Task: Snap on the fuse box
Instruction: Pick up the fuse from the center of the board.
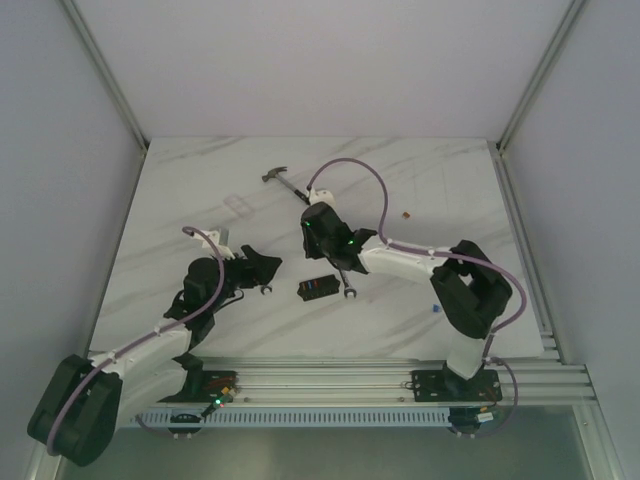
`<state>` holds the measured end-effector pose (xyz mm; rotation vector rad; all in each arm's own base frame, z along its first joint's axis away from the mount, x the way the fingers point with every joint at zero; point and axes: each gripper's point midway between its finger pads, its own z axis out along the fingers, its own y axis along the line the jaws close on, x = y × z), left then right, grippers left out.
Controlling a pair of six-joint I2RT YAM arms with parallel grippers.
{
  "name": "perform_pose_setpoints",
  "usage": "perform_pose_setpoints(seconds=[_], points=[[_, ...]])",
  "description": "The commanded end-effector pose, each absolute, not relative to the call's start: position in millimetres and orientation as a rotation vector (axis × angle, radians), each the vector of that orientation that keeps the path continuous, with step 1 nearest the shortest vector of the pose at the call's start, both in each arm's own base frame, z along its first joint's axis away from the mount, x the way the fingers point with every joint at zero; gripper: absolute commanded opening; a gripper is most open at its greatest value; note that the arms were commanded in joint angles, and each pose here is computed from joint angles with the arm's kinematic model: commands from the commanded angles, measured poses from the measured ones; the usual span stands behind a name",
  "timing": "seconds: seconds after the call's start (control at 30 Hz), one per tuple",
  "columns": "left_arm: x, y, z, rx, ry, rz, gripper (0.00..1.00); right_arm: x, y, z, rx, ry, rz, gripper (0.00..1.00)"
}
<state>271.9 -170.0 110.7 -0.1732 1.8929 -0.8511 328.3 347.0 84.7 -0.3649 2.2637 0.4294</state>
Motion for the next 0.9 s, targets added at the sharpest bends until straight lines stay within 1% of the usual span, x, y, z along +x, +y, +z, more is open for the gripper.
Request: perform_pose_setpoints(seconds=[0.0,0.2,0.4,0.47,0.67,0.8,0.87], points=[[275.3,-178.7,146.1,-0.132,1.722,-0.862,0.86,324.9,358.7,127.3,-0.253,2.144,0.603,0.19],[266.9,-192.7,163.7,-0.086,1.632,-0.864,0.77,310.8,363.4,154.2,-0.190,2.083,0.731,0.19],[261.8,-208.0,173.5,-0.042,1.602,-0.868,0.67,297.2,368.7,171.5,-0.143,2.030,0.826,0.19],[262.4,-211.3,173.7,-0.036,1.607,-0.855,0.64,292.1,368.7,186.5,-0.135,1.997,0.861,0.19],[264.8,-218.5,177.0,-0.026,1.600,-0.840,0.52,277.6,374.6,196.0,-0.144,1.975,0.920,0.19],[264.4,-226.3,183.6,0.006,1.584,-0.844,0.46,270.2,375.6,198.5,-0.146,1.967,0.935,0.19],[263.4,-229.2,186.7,0.021,1.574,-0.847,0.45,268.2,375.9,198.2,-0.145,1.967,0.937,0.19]])
